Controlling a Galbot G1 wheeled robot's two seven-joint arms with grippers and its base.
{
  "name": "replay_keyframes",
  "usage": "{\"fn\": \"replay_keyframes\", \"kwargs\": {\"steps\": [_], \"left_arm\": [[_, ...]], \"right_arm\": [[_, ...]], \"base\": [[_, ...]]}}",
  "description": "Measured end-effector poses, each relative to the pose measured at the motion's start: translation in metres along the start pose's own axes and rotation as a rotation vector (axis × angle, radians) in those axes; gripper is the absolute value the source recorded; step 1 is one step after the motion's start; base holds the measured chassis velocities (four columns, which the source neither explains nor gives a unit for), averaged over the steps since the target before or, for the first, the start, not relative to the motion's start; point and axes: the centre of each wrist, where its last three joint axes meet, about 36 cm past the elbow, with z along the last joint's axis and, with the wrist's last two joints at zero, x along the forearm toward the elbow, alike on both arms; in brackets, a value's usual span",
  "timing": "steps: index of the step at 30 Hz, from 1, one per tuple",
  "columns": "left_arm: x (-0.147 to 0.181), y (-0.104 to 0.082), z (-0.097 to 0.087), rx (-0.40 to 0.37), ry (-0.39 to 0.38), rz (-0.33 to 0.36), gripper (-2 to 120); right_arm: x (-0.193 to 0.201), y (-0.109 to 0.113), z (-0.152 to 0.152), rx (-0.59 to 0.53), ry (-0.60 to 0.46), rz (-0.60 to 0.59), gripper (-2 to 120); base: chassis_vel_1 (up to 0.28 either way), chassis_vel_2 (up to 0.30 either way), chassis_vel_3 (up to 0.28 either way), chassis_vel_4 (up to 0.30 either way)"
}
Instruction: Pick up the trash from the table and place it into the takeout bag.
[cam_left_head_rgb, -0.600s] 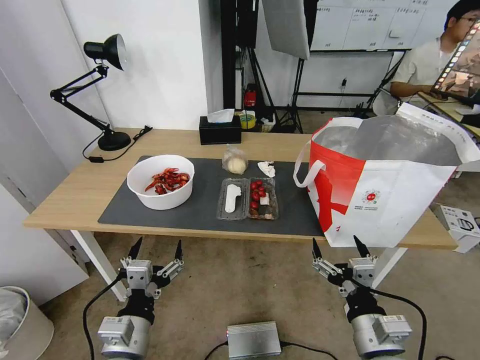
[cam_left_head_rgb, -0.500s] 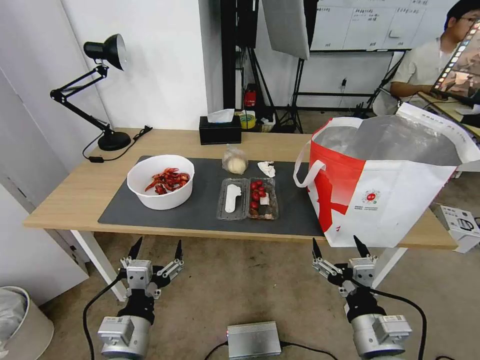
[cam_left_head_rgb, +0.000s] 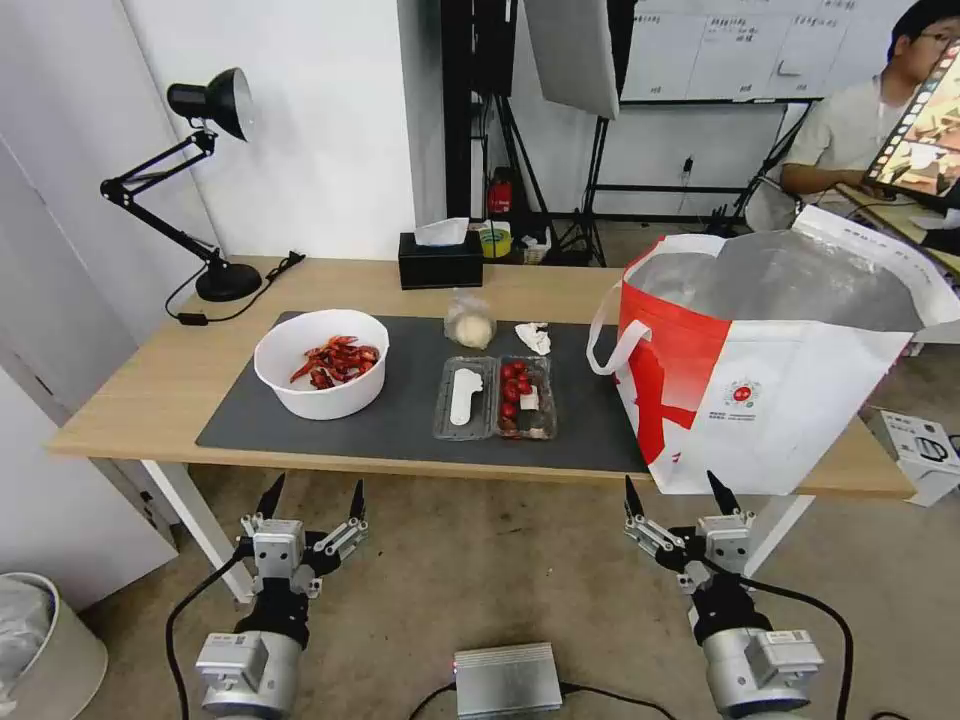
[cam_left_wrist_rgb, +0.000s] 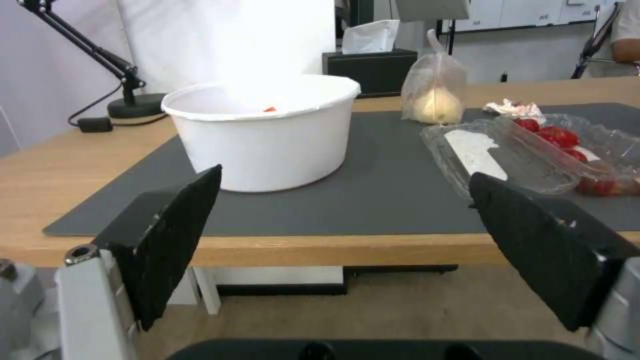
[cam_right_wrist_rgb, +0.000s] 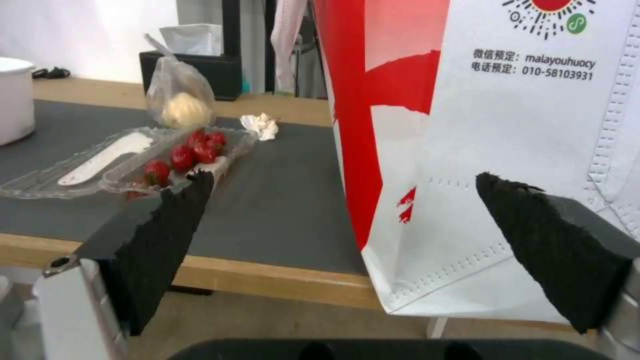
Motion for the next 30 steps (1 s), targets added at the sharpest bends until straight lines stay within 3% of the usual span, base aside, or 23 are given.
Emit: {"fn": "replay_keyframes", "kwargs": {"steps": [8,10,11,13,14,17,24,30], "left_arm": [[-0.001,0.000,0.000,0.005,-0.003,-0.001,100],[-0.041,-0.018,-0.005,0.167,-0.062,-0.008,100],[-0.041,-0.018,-0.005,0.167,-0.062,-0.008,100],[-0.058,-0.026,-0.008,0.237,-0.076,-0.005,100],[-0.072,-0.033,-0.012,0.286,-0.082,0.002,100],[-0.078,-0.036,-0.014,0.308,-0.064,0.020,100],[-0.075,-0.036,-0.011,0.304,-0.027,0.028,100],[-0.072,-0.038,-0.012,0.304,0.002,0.041,100]], "right_arm": [[-0.001,-0.002,-0.001,0.007,-0.004,-0.001,100],[-0.044,-0.061,-0.034,0.192,-0.101,0.050,100],[-0.044,-0.061,-0.034,0.192,-0.101,0.050,100],[-0.049,-0.068,-0.037,0.216,-0.118,0.048,100],[-0.051,-0.070,-0.037,0.223,-0.125,0.045,100],[-0.052,-0.070,-0.036,0.230,-0.126,0.042,100],[-0.051,-0.069,-0.032,0.233,-0.113,0.019,100],[-0.049,-0.061,-0.029,0.142,-0.093,-0.056,100]], "base": [[0.000,0.000,0.000,0.000],[0.000,0.000,0.000,0.000],[0.000,0.000,0.000,0.000],[0.000,0.000,0.000,0.000],[0.000,0.000,0.000,0.000],[0.000,0.000,0.000,0.000],[0.000,0.000,0.000,0.000],[0.000,0.000,0.000,0.000]]}}
